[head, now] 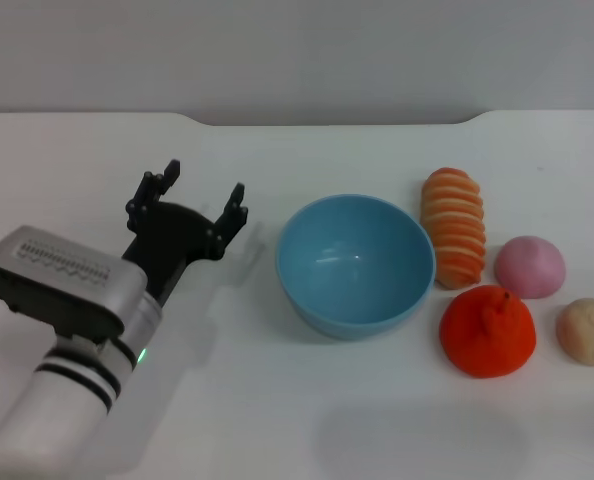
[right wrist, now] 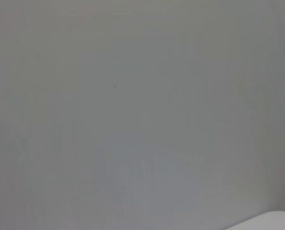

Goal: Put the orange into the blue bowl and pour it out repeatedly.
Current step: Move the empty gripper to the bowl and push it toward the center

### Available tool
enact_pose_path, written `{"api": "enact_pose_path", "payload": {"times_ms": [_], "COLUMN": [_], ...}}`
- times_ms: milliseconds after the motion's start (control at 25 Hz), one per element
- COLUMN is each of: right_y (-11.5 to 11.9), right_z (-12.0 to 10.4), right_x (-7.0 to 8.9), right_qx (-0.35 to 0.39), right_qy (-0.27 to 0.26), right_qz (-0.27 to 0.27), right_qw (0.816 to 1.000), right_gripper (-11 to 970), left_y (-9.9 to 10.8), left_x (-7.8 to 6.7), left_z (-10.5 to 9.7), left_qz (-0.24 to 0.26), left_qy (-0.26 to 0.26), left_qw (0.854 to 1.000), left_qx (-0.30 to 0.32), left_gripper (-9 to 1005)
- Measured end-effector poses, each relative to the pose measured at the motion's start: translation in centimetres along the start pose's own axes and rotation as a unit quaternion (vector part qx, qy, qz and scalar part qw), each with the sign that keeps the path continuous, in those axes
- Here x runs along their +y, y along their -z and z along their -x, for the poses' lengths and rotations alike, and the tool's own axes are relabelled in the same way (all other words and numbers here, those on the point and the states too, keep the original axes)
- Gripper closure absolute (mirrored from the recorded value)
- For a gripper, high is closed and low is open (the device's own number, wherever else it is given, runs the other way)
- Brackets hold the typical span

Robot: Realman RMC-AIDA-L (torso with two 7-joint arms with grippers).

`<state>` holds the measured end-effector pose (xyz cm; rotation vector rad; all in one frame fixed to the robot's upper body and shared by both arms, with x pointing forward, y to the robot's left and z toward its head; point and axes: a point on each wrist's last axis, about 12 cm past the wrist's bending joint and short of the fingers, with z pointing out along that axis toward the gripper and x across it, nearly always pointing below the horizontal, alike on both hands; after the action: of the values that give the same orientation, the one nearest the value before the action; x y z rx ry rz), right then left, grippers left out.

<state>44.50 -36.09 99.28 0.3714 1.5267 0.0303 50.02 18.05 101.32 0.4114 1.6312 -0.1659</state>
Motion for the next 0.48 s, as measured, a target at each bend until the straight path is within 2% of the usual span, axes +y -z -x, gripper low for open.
{"api": "enact_pose_path", "payload": {"times_ms": [160,360,440,480], "right_y": [0.0,0.1,0.1,0.1], "right_z": [0.0,0.0,0.0,0.0], "right_x": [0.1,-0.1,-0.1,-0.1], "right_qx": [-0.001,-0.001,-0.001,-0.001], "right_qy": [0.000,0.001,0.002,0.002], "right_qz": [0.001,-0.001,-0.002,-0.001], "right_qw": [1.000,1.000,1.000,1.000], "right_gripper": [264,264,264,264], "left_y": [-0.9,-2.5,-2.5,-3.6], "left_x": [-0.1,0.2,0.2,0.5], "left_z": [1.7,4.7,4.7,6.3], "left_qz": [0.002,-0.022,-0.022,-0.041], "left_qy": [0.033,0.066,0.066,0.079], "left_qw": [0.999,0.997,0.997,0.996], "left_qx": [-0.016,-0.012,-0.012,0.014], "left_gripper": [212,212,213,213]}}
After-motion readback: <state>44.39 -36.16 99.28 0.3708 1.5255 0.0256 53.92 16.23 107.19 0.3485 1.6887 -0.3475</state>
